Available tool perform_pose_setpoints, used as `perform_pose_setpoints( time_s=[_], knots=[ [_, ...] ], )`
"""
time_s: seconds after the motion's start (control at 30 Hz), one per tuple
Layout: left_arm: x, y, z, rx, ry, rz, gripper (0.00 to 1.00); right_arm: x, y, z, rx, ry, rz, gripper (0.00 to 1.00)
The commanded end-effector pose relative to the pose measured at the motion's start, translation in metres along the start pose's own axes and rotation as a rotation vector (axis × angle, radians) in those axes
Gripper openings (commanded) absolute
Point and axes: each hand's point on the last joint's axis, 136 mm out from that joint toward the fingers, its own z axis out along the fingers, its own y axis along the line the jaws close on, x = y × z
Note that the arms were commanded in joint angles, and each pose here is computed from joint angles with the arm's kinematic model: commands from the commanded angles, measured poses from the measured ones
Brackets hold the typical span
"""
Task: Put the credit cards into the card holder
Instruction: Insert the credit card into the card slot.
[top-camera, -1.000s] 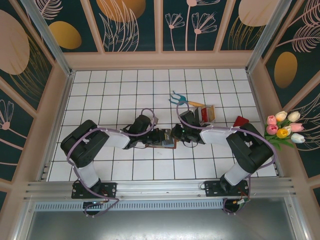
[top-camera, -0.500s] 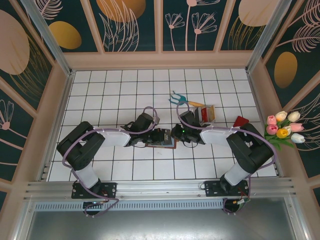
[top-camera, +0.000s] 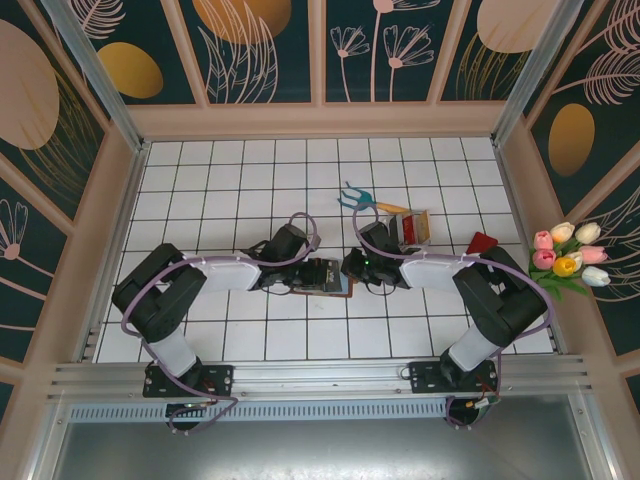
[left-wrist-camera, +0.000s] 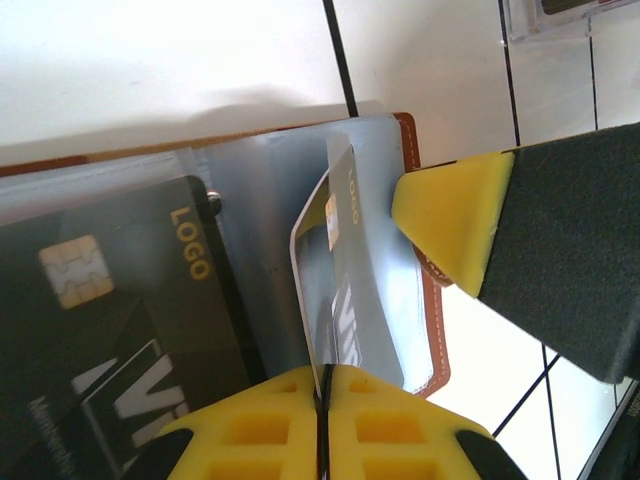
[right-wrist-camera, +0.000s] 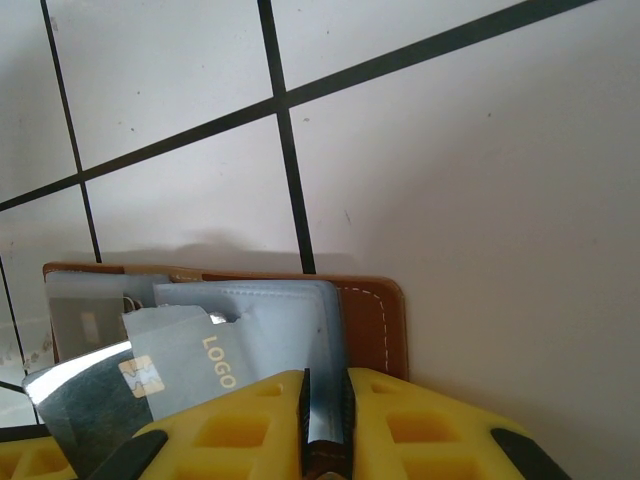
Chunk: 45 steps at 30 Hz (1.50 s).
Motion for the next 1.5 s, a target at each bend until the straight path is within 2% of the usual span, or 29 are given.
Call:
perform_pose_setpoints(
  time_s=[0.0, 0.2, 0.5, 1.0, 1.1, 1.2, 1.27, 1.47],
  knots=[
    [0.022, 0.034, -0.013, -0.104, 0.054, -0.041, 0.1, 0.014, -0.023, 0.004, 0.101, 0.045, 0.002, 0.19],
    [0.022, 0.014, -0.006, 0.052, 0.078, -0.064, 0.12, 0.014, -0.022, 0.005, 0.097, 0.046, 0.001, 0.18],
    [0.027, 0.009, 0.007, 0.082, 0.16, -0.048, 0.09, 0.014, -0.022, 0.005, 0.098, 0.047, -0.004, 0.18],
    [0.017, -0.005, 0.012, 0.18, 0.087, -0.166, 0.18, 0.016, -0.021, 0.001, 0.073, 0.042, 0.023, 0.19],
    [0.013, -0.005, 0.011, 0.168, 0.07, -0.171, 0.21, 0.014, -0.017, -0.002, 0.065, 0.033, 0.02, 0.19],
    [0.012, 0.006, 0.008, 0.092, 0.045, -0.166, 0.24, 0.003, -0.01, -0.014, 0.077, -0.005, -0.003, 0.2],
    [0.01, 0.012, 0.004, 0.046, 0.033, -0.154, 0.29, -0.004, -0.011, -0.021, 0.099, -0.031, -0.012, 0.24],
    [0.007, 0.01, -0.007, 0.026, 0.004, -0.13, 0.3, -0.002, -0.023, -0.024, 0.123, -0.027, -0.001, 0.26]
  ],
)
